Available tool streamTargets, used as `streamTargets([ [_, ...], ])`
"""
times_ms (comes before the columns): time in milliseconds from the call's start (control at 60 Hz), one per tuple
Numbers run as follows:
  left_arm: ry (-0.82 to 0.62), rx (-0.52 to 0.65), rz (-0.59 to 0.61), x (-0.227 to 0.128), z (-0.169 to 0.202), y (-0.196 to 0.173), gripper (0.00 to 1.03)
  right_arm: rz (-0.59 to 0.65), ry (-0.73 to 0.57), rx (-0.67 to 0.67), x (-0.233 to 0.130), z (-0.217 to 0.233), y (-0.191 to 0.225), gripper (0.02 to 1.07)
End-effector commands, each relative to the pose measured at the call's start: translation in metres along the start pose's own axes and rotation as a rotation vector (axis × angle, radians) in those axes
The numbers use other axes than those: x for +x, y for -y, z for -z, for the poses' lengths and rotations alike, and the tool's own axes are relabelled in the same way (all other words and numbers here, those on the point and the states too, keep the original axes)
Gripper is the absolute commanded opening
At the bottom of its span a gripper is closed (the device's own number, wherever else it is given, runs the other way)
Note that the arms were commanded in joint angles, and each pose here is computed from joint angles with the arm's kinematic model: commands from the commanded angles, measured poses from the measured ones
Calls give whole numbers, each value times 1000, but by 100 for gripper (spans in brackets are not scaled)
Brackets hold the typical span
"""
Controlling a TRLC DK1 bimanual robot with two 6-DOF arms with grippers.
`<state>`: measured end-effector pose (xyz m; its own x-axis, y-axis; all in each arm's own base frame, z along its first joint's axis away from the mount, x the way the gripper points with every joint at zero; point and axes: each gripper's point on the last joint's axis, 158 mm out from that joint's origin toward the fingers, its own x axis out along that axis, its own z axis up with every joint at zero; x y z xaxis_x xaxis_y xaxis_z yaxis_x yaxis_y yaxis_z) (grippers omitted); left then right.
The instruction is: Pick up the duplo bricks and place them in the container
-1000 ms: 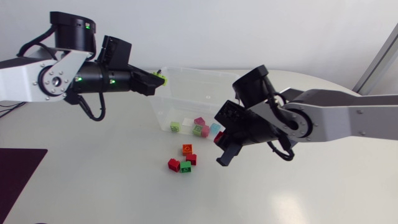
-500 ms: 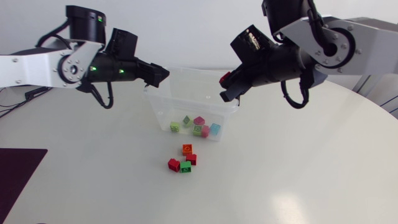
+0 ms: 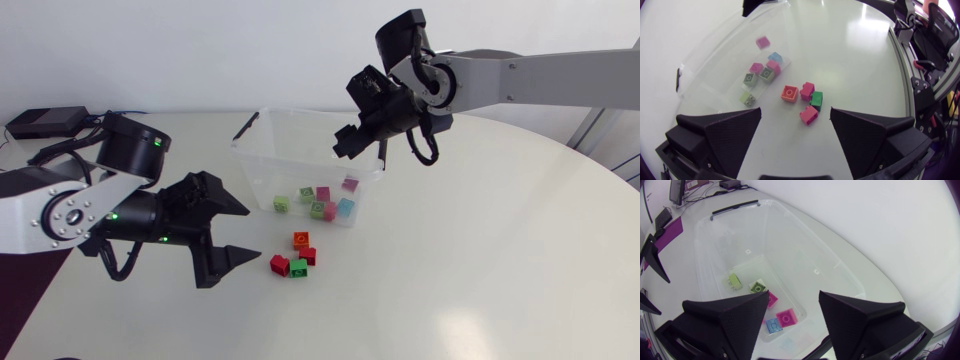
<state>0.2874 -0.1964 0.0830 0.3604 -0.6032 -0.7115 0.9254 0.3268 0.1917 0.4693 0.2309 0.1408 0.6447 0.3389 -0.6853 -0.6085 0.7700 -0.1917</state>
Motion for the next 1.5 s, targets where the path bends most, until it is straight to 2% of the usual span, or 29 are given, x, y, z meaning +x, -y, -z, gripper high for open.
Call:
streamTargets([
  [0,-37,78,64,19,15,14,96,11,29,14,-15,-10,3,96],
  [167,-90,187,134,47,30,22,96,-32,59,-56,-68,1,-33,97],
  [333,-101,235,161,65,36,24,96,-130,26,-157,-102,42,-85,97],
  [483,-104,264,185,84,37,29,96,-258,-72,-298,-107,95,-146,97],
  [650,-121,278,214,103,40,34,89,-323,-157,-382,-91,124,-175,97],
  [733,-141,279,229,113,46,37,71,-350,-187,-428,-82,129,-186,97],
  [767,-148,278,239,116,49,40,46,-379,-219,-462,-73,136,-197,97],
  [800,-149,276,240,116,49,41,34,-389,-229,-478,-69,138,-201,97],
  [833,-148,273,237,115,49,40,18,-397,-239,-494,-65,140,-205,97],
  [850,-147,273,236,114,49,40,13,-401,-242,-503,-63,140,-206,97],
  [883,-146,271,233,113,49,40,13,-410,-247,-520,-60,141,-211,97],
  [1083,-112,220,127,70,37,15,12,-461,-309,-632,-34,149,-229,97],
  [1217,-21,150,-23,18,23,-13,12,-504,-356,-716,-22,155,-234,97],
  [1333,52,112,-90,-21,16,-22,12,-520,-365,-760,-13,152,-235,97],
  [1483,96,61,-155,-46,20,-35,12,-557,-400,-780,1,155,-240,96],
])
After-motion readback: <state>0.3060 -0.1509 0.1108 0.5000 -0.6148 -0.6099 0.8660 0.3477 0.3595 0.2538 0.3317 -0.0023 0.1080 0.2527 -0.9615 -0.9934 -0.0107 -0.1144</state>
